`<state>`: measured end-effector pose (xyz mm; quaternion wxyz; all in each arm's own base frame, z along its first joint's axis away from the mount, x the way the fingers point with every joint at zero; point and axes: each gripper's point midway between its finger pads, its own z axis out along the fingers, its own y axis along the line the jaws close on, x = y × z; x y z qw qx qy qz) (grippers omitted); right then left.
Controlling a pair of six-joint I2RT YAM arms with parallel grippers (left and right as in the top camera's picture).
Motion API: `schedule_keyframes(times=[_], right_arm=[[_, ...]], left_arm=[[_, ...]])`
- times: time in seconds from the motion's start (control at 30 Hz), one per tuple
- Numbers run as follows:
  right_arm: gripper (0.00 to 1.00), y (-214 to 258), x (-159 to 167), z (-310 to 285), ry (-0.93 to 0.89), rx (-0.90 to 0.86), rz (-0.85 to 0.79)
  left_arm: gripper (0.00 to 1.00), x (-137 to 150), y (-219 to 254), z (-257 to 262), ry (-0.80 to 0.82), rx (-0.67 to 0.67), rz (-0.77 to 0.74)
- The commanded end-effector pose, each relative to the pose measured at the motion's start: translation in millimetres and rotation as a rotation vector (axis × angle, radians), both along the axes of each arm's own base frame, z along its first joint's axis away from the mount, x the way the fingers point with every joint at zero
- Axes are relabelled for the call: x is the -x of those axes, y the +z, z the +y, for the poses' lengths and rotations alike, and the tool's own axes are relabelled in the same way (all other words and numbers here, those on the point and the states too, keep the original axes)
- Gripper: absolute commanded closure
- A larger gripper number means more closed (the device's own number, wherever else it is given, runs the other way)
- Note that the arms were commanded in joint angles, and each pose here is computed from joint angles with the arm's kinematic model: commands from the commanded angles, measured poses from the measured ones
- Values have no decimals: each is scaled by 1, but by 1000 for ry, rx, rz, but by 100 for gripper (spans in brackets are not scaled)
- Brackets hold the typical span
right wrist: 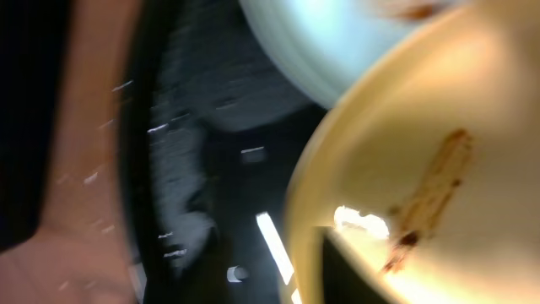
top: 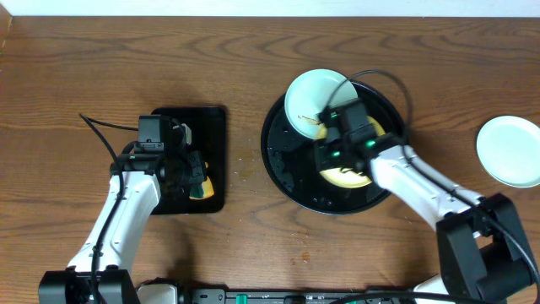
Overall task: Clean dirty plates on tray and stack at the side
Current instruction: 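Drag the yellow plate onto the round tray with the right gripper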
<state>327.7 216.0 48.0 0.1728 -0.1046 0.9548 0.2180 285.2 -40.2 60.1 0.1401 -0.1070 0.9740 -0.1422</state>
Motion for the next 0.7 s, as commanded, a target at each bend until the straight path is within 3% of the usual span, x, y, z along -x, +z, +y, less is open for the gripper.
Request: schedule_keyframes(times=[0.0,0.2,0.37,0.67], right_arm=[[45,7,10,21,70,-16,6],[48,45,-4,4,95,32,-28],[50,69,-33,-60,-36,206,-93],[51,39,-32,-149,-132,340,-8]], left_arm=[[91,0,4,2,-5,-10,-17],[91,0,4,2,-5,-10,-17],[91,0,4,2,-5,-10,-17],[91,0,4,2,-5,-10,-17]])
